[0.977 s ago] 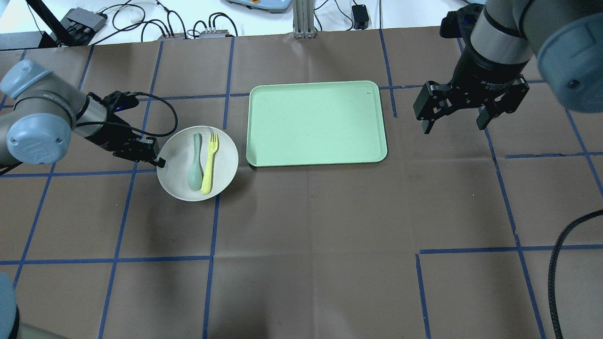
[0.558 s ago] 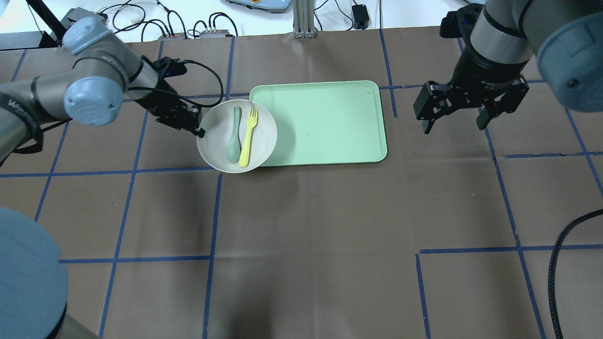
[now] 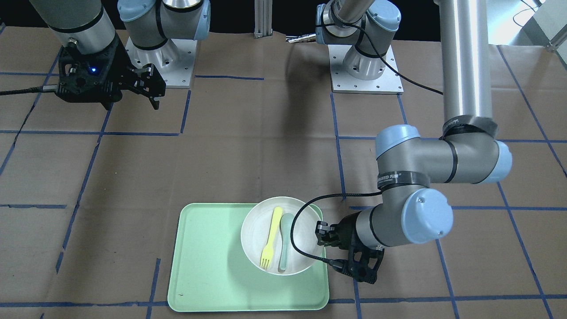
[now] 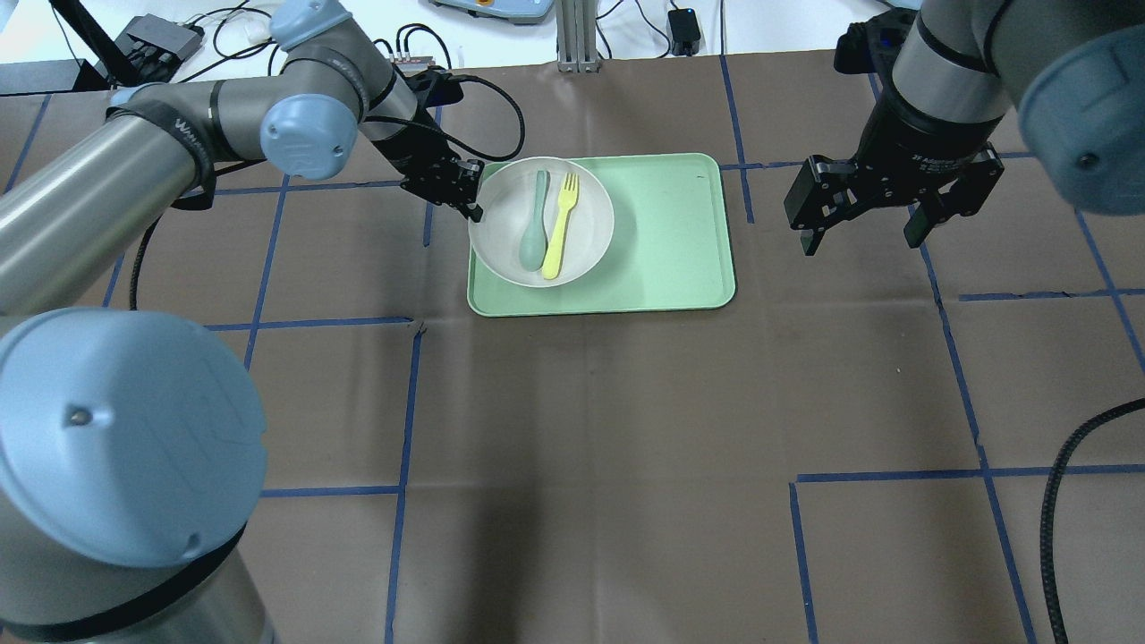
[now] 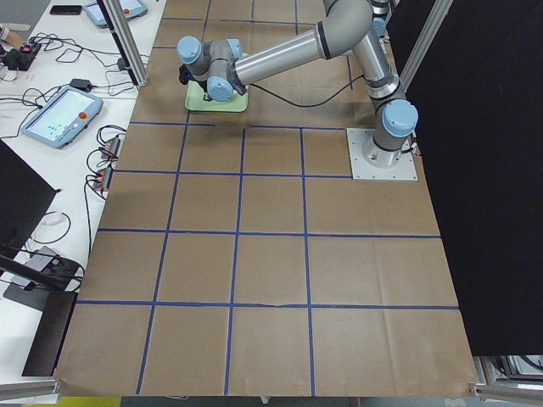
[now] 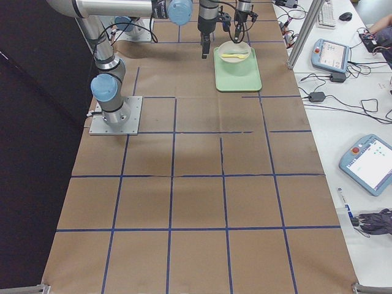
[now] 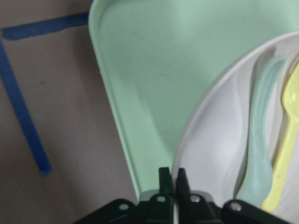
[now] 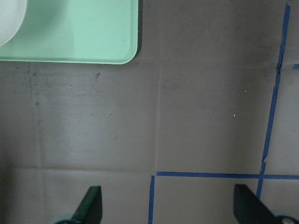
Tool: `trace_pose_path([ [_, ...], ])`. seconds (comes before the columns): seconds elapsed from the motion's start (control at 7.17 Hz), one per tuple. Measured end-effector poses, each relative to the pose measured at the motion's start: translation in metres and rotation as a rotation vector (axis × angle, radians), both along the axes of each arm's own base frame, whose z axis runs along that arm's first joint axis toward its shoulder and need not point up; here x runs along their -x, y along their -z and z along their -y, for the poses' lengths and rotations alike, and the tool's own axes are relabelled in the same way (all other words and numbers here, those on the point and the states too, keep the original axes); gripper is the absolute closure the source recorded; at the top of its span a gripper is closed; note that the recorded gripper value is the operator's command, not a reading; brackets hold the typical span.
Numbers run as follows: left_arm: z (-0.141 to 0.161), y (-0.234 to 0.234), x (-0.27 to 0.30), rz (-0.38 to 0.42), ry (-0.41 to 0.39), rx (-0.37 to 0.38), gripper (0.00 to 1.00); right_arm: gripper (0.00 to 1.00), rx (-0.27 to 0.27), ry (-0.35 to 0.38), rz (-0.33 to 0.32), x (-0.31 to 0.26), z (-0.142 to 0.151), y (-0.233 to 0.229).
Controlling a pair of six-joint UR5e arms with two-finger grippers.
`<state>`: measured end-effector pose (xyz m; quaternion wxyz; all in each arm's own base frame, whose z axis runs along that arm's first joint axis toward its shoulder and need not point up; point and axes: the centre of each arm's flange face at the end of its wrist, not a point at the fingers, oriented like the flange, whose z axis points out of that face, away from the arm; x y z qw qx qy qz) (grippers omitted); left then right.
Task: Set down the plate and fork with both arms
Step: 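Push the plate farther onto the tray with the left gripper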
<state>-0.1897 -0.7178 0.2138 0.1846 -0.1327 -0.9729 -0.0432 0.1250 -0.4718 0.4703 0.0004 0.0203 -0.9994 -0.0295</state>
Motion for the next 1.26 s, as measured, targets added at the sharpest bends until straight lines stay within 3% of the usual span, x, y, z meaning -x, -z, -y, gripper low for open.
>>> trace_pose_path([
  [0.42,0.02,0.025,0.011,0.007,-0.019,-0.029,0.93,0.0,0.0,0.0,0.0,0.0,0.0,0.0],
  [1.26,0.014,0.031,0.028,0.014,-0.037,-0.069,0.89,0.0,0.0,0.0,0.0,0.0,0.0,0.0],
])
